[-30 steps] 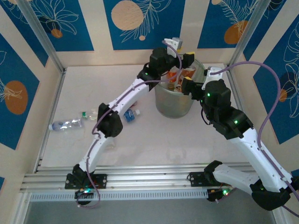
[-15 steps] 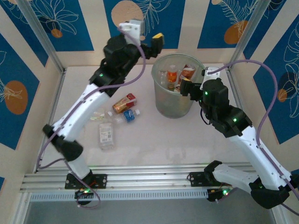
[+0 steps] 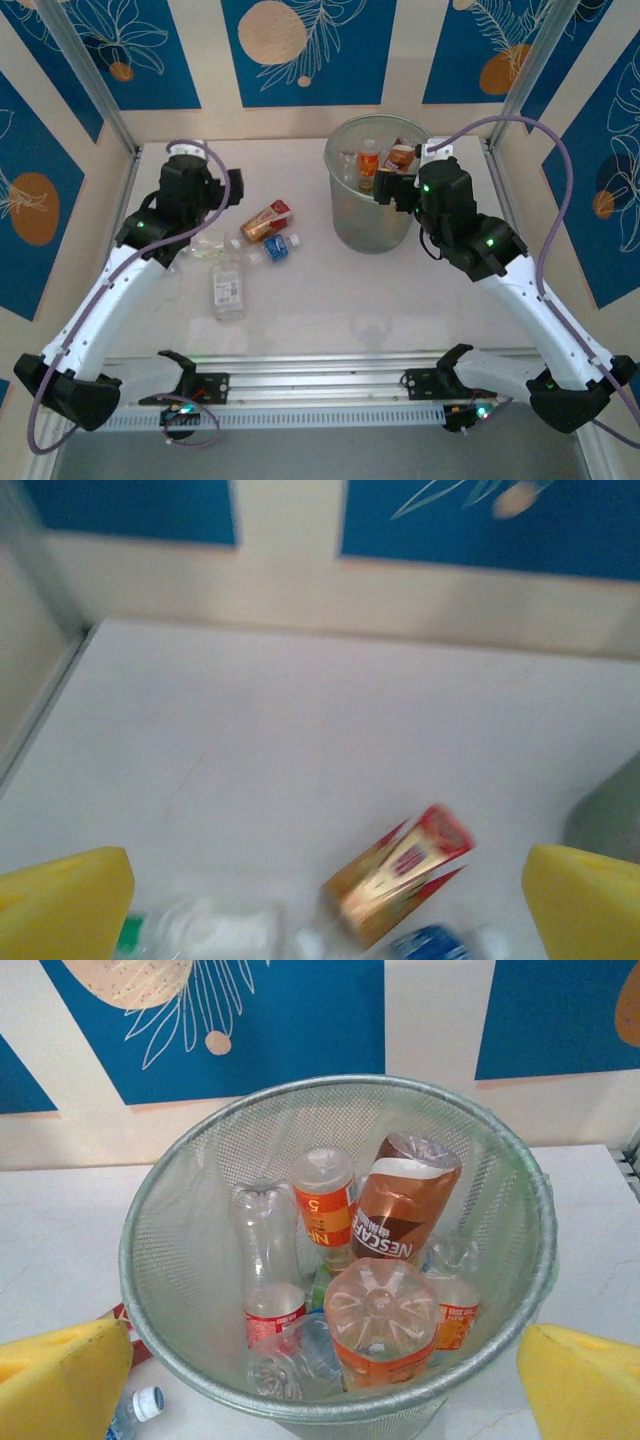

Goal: Put the plastic bottles in the bin

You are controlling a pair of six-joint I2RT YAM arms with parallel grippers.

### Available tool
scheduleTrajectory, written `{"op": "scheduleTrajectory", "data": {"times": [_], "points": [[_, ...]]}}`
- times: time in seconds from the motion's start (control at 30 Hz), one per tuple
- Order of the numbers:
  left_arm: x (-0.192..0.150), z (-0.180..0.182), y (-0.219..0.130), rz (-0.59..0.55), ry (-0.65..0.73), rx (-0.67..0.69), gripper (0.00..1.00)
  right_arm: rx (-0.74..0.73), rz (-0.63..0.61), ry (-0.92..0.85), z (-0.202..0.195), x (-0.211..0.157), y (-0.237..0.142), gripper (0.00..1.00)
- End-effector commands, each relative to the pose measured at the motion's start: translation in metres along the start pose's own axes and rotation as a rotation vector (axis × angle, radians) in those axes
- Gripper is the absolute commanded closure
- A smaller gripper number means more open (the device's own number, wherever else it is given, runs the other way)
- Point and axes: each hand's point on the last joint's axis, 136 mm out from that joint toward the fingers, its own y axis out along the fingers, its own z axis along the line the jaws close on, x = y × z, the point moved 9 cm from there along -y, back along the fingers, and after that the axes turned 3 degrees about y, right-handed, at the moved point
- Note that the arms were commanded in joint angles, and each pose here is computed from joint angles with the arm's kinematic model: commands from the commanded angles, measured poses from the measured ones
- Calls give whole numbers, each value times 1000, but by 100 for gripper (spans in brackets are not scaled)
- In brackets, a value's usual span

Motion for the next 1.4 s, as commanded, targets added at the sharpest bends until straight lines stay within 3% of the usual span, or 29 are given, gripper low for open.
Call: {"op": "scheduleTrajectory", "data": {"times": [0.0,0.33,0.53,0.87,1.37], "points": [[-33,30,9,158,-107,91,1,39,-19,15,6,10,-4,1],[-83,76,42,241,-385,190,0,-90,134,-62,10,23,33,1],[-110,115,54,259,-567,335,0,-73,164,-77,19,25,55,1],[-155,175,62,229,-894,610,0,-49,176,-65,19,23,58,1],[-174,226,106,267,-1087,720,7,-22,184,-50,23,21,58,1]]}}
